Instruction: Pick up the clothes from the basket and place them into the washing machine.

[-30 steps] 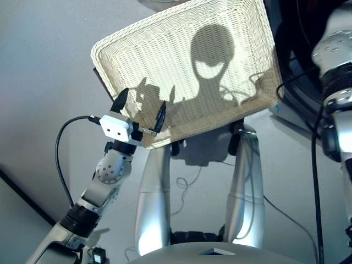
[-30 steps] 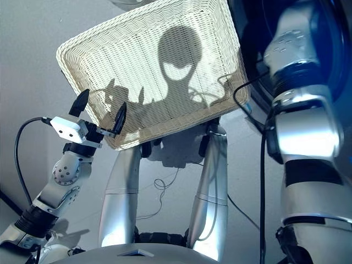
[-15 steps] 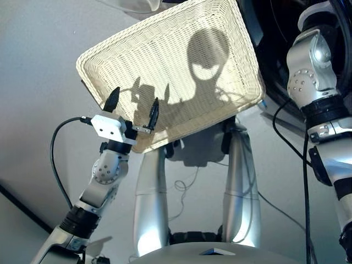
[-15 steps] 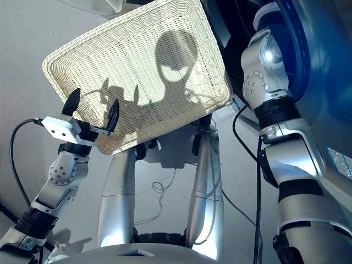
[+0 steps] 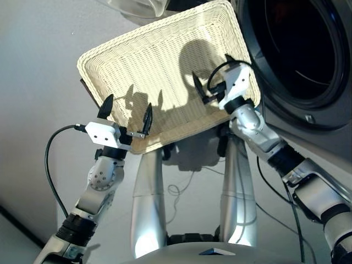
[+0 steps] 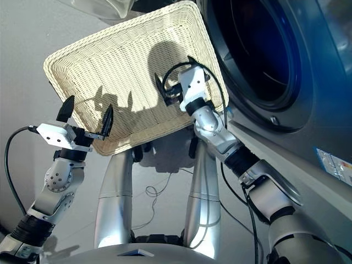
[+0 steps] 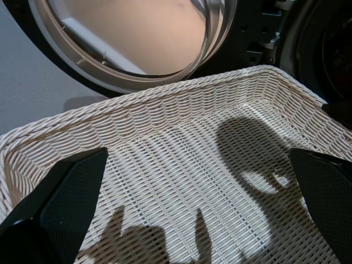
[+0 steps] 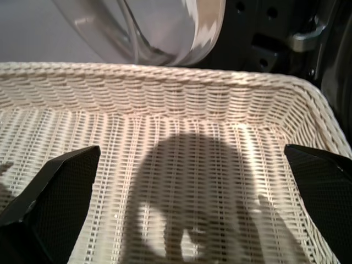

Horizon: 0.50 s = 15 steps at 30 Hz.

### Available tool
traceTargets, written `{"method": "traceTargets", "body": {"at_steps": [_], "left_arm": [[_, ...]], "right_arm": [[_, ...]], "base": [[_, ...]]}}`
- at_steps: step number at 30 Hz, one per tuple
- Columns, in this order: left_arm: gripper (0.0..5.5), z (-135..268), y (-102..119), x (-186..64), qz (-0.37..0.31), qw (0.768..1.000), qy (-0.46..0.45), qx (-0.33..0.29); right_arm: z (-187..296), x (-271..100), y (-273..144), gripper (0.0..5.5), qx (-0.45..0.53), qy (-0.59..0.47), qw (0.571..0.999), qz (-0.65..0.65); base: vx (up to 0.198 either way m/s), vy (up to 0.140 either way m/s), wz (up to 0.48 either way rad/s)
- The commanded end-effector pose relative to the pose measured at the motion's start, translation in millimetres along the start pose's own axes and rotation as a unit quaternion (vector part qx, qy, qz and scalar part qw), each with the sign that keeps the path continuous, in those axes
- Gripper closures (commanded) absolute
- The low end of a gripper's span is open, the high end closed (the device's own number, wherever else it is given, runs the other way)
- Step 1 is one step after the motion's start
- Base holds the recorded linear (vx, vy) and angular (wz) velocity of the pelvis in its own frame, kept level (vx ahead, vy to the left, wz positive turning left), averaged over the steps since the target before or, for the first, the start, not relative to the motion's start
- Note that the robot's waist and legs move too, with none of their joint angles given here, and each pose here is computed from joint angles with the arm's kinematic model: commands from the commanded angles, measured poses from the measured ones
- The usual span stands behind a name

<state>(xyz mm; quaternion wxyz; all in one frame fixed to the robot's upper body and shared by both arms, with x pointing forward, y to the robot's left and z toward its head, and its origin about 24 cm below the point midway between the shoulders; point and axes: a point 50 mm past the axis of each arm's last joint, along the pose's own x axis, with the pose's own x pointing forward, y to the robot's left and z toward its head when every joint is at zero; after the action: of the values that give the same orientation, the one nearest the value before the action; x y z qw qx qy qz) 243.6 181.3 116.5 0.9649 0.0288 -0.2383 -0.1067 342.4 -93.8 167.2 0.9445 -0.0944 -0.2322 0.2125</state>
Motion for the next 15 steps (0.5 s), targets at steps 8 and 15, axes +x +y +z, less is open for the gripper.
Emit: {"method": "traceTargets", "body": {"at_steps": [8,15], "left_arm": [[0.00,9,-2,-10,0.006,0.999,-0.042,0.002],[0.00,6,-3,-10,0.013,0.999,-0.041,0.000]], "right_arm": [[6,2,4,0.00,0.008,-0.037,0.999,-0.017],[-5,-5,2,0.00,0.016,-0.018,0.999,-0.034]], "base": [[0.000,0.000,0.000],[0.000,0.000,0.000]]}}
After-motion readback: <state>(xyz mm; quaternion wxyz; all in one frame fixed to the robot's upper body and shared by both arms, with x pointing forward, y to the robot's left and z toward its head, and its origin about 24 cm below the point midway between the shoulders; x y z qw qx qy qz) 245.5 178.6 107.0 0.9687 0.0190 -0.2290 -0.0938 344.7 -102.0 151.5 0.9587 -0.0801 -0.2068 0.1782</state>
